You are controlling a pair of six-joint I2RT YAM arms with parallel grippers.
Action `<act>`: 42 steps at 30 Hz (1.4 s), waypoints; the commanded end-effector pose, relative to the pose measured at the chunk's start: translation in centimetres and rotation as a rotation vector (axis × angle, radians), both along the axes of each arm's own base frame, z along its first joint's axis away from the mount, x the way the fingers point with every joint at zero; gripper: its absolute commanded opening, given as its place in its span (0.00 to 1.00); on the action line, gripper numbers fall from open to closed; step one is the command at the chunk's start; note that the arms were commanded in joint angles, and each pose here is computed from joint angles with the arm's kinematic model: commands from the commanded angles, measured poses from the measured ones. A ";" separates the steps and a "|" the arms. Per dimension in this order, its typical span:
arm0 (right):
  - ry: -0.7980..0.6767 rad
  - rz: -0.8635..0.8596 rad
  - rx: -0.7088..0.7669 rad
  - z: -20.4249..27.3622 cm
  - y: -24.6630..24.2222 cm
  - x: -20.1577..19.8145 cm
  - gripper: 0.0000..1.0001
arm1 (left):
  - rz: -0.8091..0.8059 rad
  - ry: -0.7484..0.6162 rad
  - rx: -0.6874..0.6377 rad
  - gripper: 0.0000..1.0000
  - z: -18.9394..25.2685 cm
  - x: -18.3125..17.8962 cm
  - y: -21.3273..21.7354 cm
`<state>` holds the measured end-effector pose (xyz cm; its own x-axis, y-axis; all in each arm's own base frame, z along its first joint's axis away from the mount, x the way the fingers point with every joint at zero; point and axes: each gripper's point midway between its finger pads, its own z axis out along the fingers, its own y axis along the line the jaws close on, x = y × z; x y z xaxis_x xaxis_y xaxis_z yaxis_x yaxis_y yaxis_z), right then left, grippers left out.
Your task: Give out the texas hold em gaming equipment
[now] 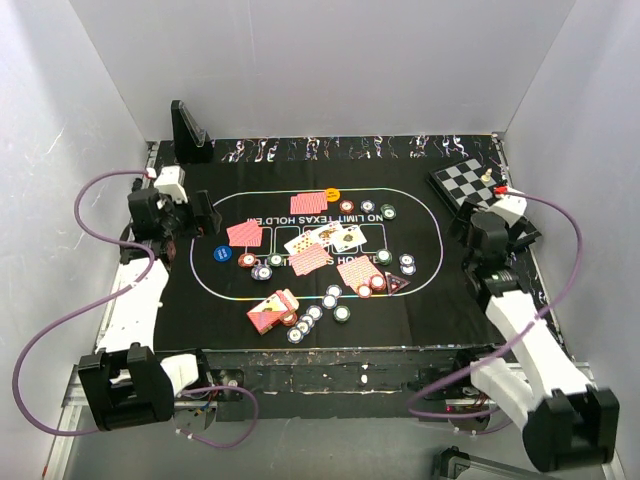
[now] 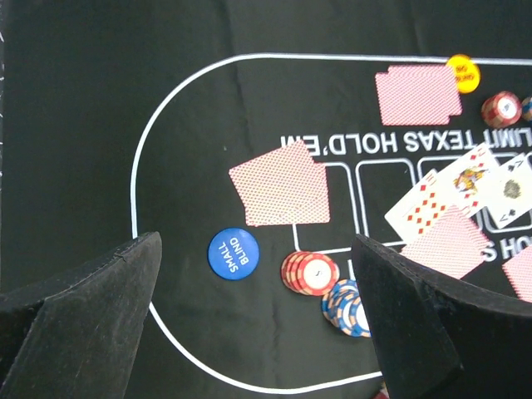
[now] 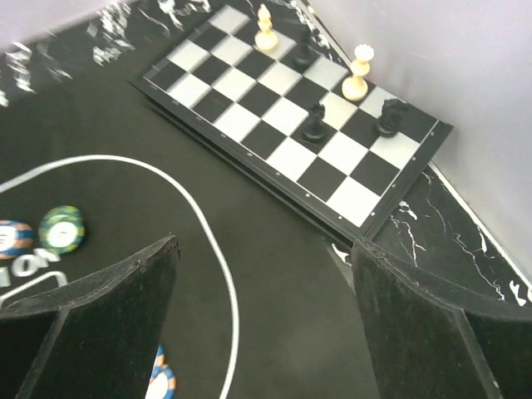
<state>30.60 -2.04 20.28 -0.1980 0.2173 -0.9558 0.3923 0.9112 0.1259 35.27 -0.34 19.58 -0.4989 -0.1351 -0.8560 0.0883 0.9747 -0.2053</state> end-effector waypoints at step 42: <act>-0.071 0.176 -0.093 -9.4 -0.5 5.7 0.94 | -0.031 -0.503 0.050 0.98 -8.7 1.5 -0.3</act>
<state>36.07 -2.69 9.35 -0.2441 0.0798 -0.9664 0.2608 0.9653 0.0139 37.27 0.09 10.87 -0.0840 -0.0978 -0.9917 0.1444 0.9835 -0.1093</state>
